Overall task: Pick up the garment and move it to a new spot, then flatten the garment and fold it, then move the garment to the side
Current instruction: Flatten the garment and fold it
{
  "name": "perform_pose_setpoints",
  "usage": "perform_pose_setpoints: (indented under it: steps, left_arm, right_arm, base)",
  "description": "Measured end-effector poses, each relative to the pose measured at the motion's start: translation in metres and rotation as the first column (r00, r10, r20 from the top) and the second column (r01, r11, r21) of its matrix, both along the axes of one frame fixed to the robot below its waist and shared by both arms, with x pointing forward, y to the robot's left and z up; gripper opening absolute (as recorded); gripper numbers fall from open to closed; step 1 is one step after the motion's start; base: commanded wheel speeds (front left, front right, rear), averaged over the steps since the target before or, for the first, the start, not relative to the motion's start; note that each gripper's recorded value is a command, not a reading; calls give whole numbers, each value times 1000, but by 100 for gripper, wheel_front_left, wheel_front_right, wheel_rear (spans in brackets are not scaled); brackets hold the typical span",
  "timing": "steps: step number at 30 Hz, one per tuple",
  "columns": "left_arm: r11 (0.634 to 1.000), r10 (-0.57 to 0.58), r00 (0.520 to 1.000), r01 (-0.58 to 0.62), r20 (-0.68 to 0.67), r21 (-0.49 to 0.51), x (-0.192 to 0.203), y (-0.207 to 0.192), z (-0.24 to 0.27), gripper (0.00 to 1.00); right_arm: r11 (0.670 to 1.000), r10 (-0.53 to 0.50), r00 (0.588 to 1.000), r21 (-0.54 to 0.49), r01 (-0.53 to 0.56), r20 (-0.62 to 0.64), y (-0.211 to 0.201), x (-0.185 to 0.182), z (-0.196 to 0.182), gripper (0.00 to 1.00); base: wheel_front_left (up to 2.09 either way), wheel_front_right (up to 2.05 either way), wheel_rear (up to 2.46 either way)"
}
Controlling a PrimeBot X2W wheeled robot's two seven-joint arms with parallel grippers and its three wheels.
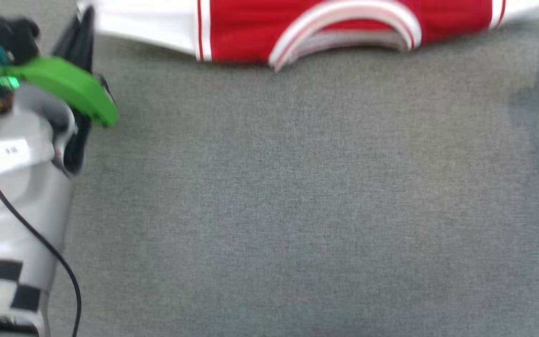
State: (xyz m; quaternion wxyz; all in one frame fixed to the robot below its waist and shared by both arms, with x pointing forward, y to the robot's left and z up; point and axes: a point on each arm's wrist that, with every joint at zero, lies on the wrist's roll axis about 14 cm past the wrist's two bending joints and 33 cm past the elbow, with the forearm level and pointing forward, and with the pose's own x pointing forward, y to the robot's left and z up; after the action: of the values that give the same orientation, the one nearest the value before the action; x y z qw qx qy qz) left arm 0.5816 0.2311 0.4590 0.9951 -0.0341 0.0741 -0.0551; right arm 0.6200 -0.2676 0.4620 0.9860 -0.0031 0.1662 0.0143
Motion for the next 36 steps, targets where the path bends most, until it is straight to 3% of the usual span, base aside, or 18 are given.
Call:
perform_pose_setpoints:
  steps: [16,26,36]
  left_arm:
    - [992,-13,971,-17,-237,-122,-148,-3,-29,0]
    - [986,-35,957,-14,-287,-166,-212,-17,-21,0]
    - [978,-111,900,24,-422,-206,-261,-35,-31,0]
  right_arm:
    - [992,-36,985,114,56,-170,-19,-132,-16,0]
    - [981,-57,972,169,97,-226,-35,-201,-21,0]
    - [969,-84,936,190,156,-342,-49,-256,-36,0]
  base:
    - [0,0,0]
    - [0,0,0]
    - [0,0,0]
